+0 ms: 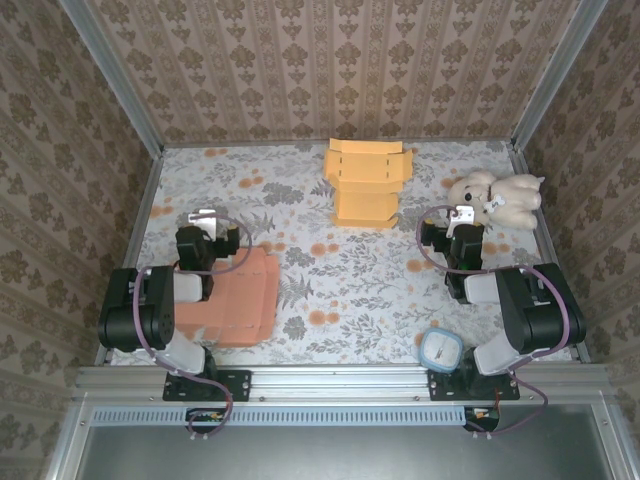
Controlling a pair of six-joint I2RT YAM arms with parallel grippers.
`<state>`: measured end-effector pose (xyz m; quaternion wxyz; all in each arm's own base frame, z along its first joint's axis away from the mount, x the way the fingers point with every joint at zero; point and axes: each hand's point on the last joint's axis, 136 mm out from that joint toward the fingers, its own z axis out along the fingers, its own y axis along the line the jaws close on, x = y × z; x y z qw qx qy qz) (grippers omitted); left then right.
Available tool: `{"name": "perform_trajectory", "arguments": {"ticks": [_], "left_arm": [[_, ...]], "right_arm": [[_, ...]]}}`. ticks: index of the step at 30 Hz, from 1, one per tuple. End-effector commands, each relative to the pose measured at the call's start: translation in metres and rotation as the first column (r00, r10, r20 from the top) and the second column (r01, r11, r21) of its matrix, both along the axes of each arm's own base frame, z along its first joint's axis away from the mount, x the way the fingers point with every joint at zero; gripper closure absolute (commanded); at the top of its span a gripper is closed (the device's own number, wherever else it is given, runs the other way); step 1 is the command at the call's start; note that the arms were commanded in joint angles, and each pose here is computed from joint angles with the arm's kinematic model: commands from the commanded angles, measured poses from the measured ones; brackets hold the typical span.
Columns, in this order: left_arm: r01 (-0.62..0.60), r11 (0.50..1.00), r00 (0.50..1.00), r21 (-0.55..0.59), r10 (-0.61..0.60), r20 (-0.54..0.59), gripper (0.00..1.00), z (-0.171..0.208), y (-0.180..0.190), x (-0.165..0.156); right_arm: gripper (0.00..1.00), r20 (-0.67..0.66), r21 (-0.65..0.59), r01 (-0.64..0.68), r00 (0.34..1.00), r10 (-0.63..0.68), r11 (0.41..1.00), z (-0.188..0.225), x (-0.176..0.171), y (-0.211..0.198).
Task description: Fold the paper box
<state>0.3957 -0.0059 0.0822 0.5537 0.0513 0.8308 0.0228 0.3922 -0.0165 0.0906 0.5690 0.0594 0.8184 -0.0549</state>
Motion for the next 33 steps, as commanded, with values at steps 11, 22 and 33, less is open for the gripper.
{"name": "perform_trajectory", "arguments": {"ticks": [11, 22, 33], "left_arm": [[0.001, 1.000, 1.000, -0.007, -0.001, 0.027, 0.00, 0.013, -0.001, 0.005], [-0.431, 0.901, 0.902, -0.037, 0.429, -0.050, 0.00, 0.069, 0.056, -0.008], [-0.385, 0.840, 0.920, -0.382, 0.315, -0.235, 0.00, 0.099, -0.021, -0.020]], "right_arm": [[0.00, 0.013, 0.016, -0.049, 0.999, 0.048, 0.999, 0.009, 0.008, 0.005], [0.00, -0.121, 0.016, 0.153, 0.981, -0.150, 0.988, 0.064, 0.000, -0.002], [0.00, -0.281, 0.092, -0.026, 0.958, 0.051, 0.995, 0.079, 0.035, 0.104]]}}
